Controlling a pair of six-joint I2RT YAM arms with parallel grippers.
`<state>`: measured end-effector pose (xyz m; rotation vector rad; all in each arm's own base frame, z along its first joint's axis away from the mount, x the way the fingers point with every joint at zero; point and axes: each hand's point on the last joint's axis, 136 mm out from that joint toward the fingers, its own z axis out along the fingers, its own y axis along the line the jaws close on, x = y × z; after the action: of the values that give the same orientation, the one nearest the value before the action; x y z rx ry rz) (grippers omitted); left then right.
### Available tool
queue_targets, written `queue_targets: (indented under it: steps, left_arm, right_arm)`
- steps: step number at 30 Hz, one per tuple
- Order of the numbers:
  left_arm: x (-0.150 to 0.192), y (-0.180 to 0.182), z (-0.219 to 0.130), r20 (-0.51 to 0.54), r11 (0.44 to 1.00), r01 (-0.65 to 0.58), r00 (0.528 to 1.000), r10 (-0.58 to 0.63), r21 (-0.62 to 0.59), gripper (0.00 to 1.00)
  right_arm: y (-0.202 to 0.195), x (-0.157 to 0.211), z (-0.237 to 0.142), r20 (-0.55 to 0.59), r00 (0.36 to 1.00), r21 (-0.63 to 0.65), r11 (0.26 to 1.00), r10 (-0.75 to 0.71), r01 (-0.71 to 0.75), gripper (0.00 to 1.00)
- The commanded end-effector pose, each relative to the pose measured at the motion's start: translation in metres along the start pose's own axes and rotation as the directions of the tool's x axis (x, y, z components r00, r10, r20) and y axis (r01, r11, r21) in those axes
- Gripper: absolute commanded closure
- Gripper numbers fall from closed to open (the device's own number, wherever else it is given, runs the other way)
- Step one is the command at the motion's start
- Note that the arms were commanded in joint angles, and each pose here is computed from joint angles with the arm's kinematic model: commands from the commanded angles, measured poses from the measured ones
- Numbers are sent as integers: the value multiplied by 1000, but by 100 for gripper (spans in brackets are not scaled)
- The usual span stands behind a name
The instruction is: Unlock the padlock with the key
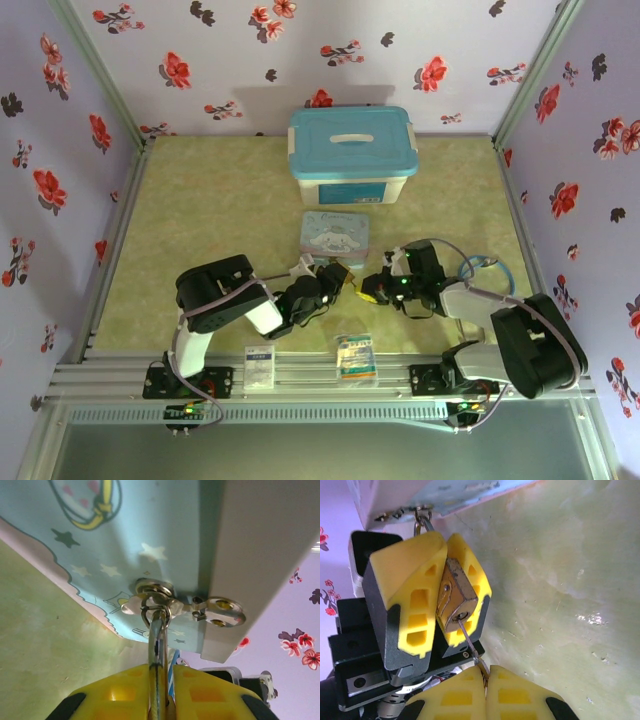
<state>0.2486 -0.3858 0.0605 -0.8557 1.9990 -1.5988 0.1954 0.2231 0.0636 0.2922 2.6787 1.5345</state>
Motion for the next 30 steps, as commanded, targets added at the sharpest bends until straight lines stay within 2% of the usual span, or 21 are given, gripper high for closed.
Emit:
queue_targets:
  steps: [1, 30]
  left_arm:
    - [10, -22, 6, -32, 997, 11, 999, -9, 73, 100]
    - [13, -13, 4, -42, 998, 22, 999, -20, 53, 100]
  right_arm:
    - [12, -3, 3, 2, 998, -5, 998, -63, 63, 100]
    - [11, -17, -5, 67, 996, 24, 998, -61, 60, 100]
